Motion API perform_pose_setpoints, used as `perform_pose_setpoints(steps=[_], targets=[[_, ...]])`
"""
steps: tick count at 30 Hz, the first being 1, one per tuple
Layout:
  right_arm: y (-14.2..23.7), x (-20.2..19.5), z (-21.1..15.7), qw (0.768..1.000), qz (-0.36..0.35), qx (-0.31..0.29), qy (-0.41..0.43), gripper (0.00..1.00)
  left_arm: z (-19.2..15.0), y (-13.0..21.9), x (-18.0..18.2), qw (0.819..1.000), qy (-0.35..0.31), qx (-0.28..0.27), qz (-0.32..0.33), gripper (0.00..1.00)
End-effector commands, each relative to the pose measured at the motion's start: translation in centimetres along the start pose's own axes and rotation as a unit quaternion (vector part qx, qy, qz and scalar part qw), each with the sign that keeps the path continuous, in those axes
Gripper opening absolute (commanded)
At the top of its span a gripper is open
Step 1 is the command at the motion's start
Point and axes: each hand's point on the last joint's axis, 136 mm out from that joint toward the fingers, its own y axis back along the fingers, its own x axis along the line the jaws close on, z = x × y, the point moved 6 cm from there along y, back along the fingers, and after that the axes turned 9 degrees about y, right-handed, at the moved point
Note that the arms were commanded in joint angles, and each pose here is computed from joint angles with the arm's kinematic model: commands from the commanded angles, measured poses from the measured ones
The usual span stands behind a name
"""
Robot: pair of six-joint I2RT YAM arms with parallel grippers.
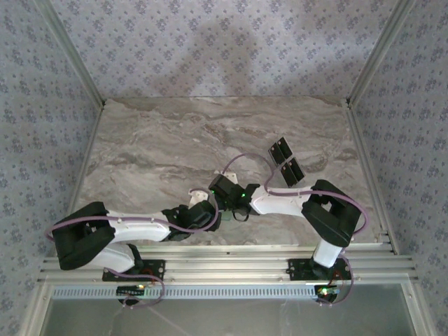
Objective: Put the credit cards into the card holder
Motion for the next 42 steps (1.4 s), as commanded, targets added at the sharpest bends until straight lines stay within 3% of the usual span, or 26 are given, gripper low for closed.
perform_pose_setpoints(steps=[1, 42], targets=[[0.0, 0.1, -4.7, 0.995, -0.007, 0.087, 0.053, 0.0, -2.7, -1.2, 1.3, 0.998, 0.0, 0.066, 0.013, 0.97], [-2.4, -2.4, -15.0, 0.984, -0.057, 0.17, 0.017, 0.0, -2.7, -1.2, 1.5, 0.998, 0.002, 0.064, 0.019, 0.97]])
